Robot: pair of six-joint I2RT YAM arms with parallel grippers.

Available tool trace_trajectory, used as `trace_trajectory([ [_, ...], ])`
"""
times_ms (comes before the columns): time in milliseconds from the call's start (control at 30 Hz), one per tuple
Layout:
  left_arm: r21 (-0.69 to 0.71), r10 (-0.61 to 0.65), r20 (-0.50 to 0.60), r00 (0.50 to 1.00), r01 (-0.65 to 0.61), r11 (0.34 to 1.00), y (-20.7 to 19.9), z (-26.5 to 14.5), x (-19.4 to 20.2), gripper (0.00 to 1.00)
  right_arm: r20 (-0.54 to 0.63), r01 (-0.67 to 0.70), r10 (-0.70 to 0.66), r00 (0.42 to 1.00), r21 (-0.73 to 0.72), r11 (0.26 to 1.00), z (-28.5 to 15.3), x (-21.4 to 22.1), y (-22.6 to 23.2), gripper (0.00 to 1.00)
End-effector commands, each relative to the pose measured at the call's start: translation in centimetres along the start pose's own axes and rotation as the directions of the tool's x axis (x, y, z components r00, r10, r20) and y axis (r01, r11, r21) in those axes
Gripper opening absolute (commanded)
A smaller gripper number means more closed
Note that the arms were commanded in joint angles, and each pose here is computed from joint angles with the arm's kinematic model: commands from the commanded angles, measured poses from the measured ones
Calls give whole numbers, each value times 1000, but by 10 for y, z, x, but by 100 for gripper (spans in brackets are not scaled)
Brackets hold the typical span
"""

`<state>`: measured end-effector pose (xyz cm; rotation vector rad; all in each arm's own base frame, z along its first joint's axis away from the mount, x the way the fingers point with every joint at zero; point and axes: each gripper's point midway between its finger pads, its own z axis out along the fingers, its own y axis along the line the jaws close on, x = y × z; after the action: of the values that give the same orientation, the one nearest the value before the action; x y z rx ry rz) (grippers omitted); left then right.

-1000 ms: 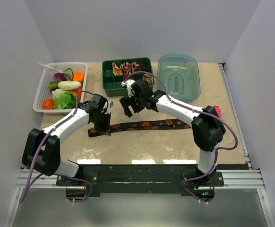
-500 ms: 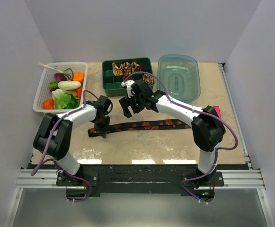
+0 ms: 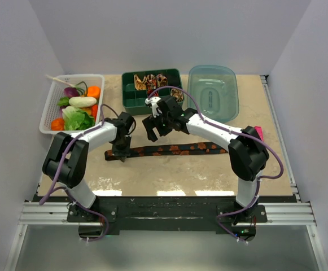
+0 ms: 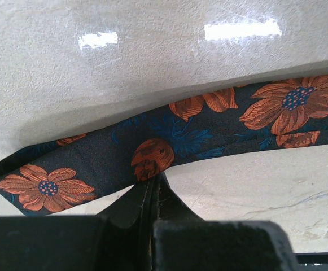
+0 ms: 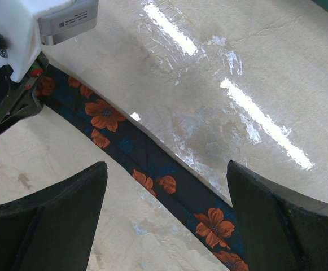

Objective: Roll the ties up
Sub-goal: Flatten out the tie at the center of the board.

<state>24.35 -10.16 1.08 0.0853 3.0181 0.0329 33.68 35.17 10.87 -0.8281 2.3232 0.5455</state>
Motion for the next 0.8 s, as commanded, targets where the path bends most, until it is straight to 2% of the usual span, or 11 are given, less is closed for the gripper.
trace_trajectory([
  [0,34,36,180,983,-43,999,-4,-15,-38,2,28,-3,4,1000,-37,999,-7,-7,7,90],
  [100,138,26,293,956,-69,988,-19,-50,-50,12,61,-2,5,998,-47,999,-15,-16,10,90],
  [267,261,-95,491,866,-42,964,-32,-106,-75,49,152,-2,15,988,-85,996,-37,-37,20,90],
  [333,299,-147,510,847,-14,954,-32,-109,-77,53,154,-3,22,988,-121,993,-39,-30,27,90],
  [400,374,-249,554,795,30,927,-34,-123,-88,54,213,-12,46,976,-158,987,-49,-41,34,90],
  [433,391,-279,545,791,54,919,-32,-115,-83,54,213,-17,54,975,-169,985,-48,-35,35,90],
  [500,468,-381,584,716,86,880,-28,-129,-91,51,277,-36,90,956,-196,980,-55,-47,41,90],
  [533,474,-401,573,715,110,874,-24,-116,-82,43,275,-48,105,956,-208,977,-52,-41,42,90],
  [600,487,-471,610,637,167,857,-6,-123,-85,33,301,-61,129,945,-226,972,-50,-44,48,89],
  [700,415,-507,622,597,297,860,26,-101,-71,0,300,-62,124,946,-210,976,-37,-41,52,89],
  [767,375,-520,611,597,360,854,38,-92,-62,0,282,-68,132,950,-226,972,-29,-41,56,89],
])
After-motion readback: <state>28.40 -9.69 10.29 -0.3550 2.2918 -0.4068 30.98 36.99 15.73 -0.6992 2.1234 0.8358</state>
